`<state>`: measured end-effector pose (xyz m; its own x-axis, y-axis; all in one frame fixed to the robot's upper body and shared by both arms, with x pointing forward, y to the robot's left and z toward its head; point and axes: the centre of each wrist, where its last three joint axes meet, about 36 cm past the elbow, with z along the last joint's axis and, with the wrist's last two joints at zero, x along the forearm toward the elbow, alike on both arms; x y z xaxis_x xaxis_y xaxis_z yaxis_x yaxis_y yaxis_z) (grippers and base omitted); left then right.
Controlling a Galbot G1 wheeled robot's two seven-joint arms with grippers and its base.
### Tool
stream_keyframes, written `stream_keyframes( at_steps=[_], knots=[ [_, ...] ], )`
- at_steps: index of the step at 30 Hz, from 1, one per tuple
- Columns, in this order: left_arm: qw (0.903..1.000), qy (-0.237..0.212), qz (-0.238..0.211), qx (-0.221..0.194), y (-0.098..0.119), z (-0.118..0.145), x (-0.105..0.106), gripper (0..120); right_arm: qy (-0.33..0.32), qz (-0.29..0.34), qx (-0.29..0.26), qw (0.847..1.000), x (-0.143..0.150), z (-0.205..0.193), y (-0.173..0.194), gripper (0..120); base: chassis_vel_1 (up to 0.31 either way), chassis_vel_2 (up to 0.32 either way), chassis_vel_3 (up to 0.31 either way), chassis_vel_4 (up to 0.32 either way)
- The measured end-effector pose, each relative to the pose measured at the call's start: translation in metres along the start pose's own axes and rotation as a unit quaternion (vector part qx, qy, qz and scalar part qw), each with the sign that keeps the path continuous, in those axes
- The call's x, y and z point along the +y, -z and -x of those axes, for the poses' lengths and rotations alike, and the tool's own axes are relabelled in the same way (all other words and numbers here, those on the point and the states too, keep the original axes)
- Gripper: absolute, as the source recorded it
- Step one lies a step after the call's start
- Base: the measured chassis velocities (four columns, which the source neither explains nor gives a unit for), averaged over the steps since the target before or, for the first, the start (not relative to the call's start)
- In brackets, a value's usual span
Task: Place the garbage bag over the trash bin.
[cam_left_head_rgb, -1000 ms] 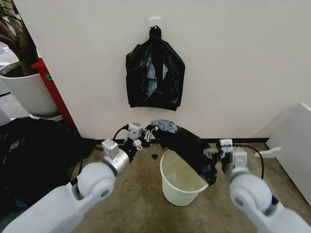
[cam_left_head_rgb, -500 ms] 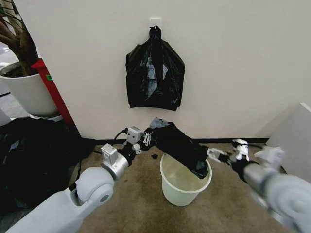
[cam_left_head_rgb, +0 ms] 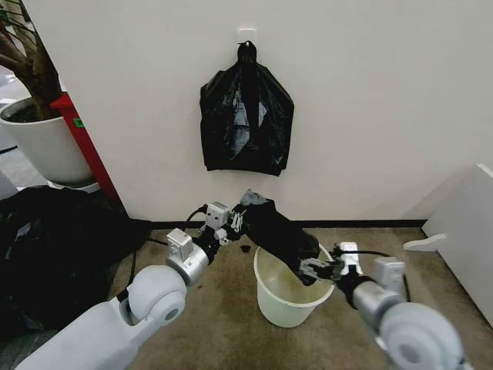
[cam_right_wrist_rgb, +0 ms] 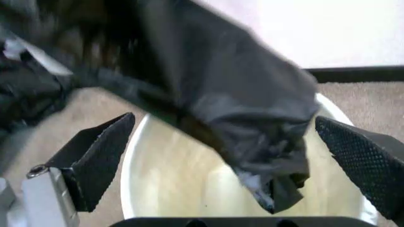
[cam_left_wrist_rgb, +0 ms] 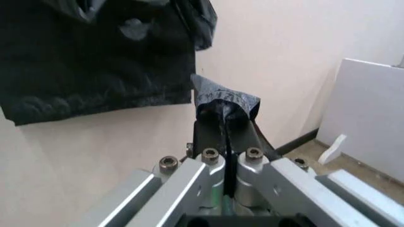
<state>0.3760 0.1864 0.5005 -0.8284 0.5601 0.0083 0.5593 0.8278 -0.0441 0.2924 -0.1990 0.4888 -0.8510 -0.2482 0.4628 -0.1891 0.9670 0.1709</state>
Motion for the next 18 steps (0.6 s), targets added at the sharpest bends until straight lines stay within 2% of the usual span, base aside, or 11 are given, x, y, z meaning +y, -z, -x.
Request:
stream_keyframes(
  at_steps=[3, 7, 11, 18],
  knots=[
    [1.0, 0.004, -0.003, -0.002, 0.004, 0.002, 0.003, 0, -0.023, -0.048, -0.012, 0.999, 0.013, 0.01, -0.015, 100, 0.0, 0.0, 0.0, 0.0],
    [1.0, 0.007, -0.004, -0.005, 0.006, 0.004, 0.005, 0, -0.041, -0.069, 0.01, 0.997, 0.022, 0.018, -0.027, 100, 0.0, 0.0, 0.0, 0.0],
    [0.9999, 0.005, -0.006, -0.007, 0.008, 0.003, 0.003, 0, -0.075, -0.07, -0.001, 0.995, 0.023, 0.039, -0.042, 100, 0.0, 0.0, 0.0, 0.0],
    [1.0, 0.005, -0.004, -0.003, 0.008, -0.003, 0.004, 0, -0.107, -0.063, -0.012, 0.992, 0.022, 0.065, -0.04, 100, 0.0, 0.0, 0.0, 0.0]
  ],
)
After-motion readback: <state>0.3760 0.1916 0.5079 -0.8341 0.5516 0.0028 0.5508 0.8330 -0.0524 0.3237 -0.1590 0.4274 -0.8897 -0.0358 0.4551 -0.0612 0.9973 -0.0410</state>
